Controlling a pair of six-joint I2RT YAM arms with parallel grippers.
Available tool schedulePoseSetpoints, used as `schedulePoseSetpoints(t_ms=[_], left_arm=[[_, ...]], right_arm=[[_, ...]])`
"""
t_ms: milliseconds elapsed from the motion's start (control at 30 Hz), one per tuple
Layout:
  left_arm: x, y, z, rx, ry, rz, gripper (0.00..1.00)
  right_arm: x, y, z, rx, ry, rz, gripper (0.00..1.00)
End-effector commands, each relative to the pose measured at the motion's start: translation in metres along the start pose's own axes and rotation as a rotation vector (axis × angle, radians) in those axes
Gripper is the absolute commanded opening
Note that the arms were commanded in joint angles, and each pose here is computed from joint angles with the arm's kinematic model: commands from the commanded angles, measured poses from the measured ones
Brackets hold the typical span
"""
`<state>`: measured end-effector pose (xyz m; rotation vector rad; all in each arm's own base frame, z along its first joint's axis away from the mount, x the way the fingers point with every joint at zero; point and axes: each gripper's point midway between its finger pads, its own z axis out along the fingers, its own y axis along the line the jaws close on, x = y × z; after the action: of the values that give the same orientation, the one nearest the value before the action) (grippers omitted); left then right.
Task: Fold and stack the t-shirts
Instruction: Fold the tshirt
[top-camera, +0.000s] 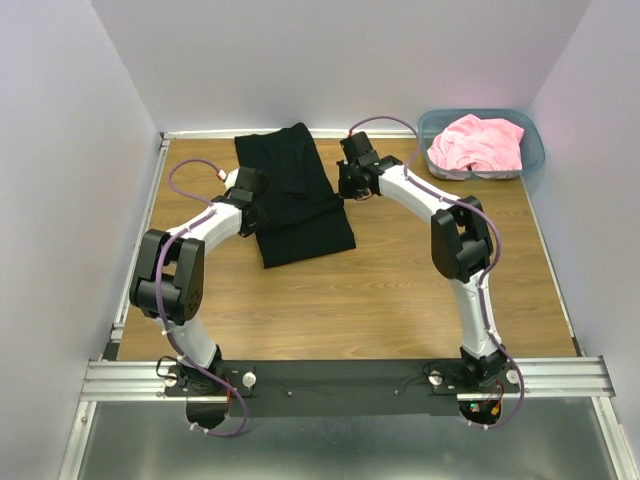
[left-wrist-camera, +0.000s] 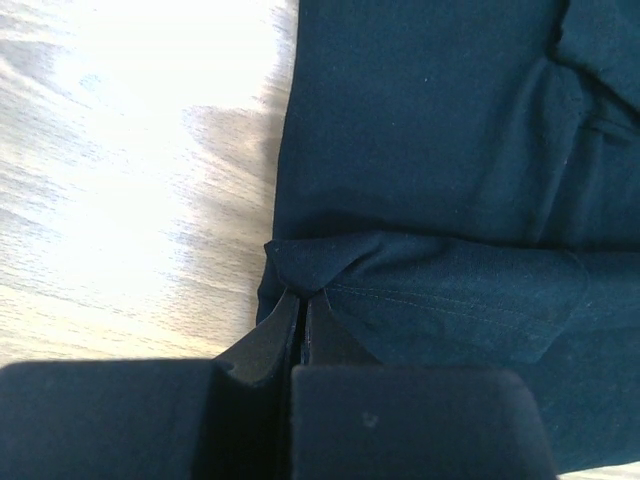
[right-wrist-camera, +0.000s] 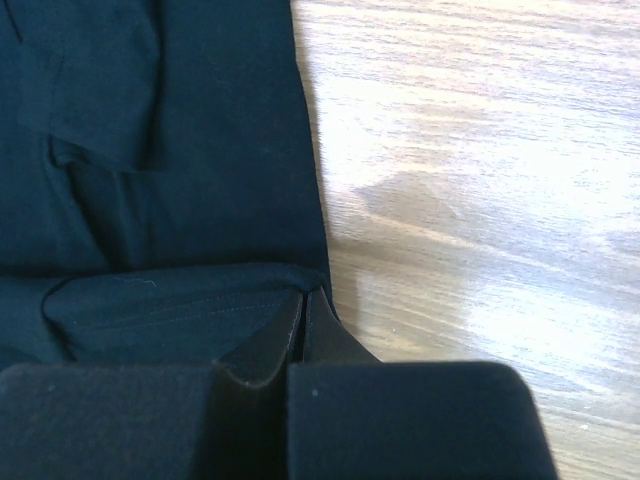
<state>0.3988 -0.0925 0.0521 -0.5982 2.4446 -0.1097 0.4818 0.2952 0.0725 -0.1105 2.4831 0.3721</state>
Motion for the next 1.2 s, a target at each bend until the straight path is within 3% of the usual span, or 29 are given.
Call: schedulePoseSetpoints(t_ms=[0,267,367,433,467,567,733,800,967,1167], left_arm=[[-0.008,0.025,0.008,-0.104,-0.037,-0.007,0.00],[-0.011,0.027,0.007,-0.105,-0.054,-0.006,0.00],[-0.012,0.026,0.007,-0.106,-0.052,-0.001,0.00],[-0.014,0.024,0.007,-0.099,-0.054,-0.001,0.08],[-0.015,0.023,0.007,-0.095,-0.057,0.000,0.19],[-0.020,0.017,0.004,-0.067,-0.069,0.002,0.37],[-0.042,0.004,-0.012,-0.020,-0.124,0.003,0.61],[-0.048,0.000,-0.019,-0.005,-0.140,0.005,0.66],[-0.062,-0.004,-0.046,0.041,-0.197,-0.009,0.66],[-0.048,0.001,-0.050,0.046,-0.156,-0.050,0.63]], right_arm=[[-0.022,-0.024,0.010,0.074,-0.067,-0.001,0.01],[-0.020,-0.025,0.017,0.075,-0.068,0.000,0.01],[-0.018,-0.025,0.020,0.074,-0.064,-0.006,0.07],[-0.018,-0.026,0.021,0.078,-0.067,-0.003,0.13],[-0.018,-0.026,0.021,0.078,-0.067,-0.003,0.19],[-0.021,-0.023,0.018,0.070,-0.074,0.001,0.26],[-0.030,-0.018,0.004,0.048,-0.096,0.004,0.38],[-0.028,-0.012,-0.001,0.018,-0.087,0.006,0.40],[-0.029,0.000,-0.018,-0.039,-0.096,0.032,0.54],[-0.025,0.010,-0.013,-0.090,-0.070,0.078,0.54]])
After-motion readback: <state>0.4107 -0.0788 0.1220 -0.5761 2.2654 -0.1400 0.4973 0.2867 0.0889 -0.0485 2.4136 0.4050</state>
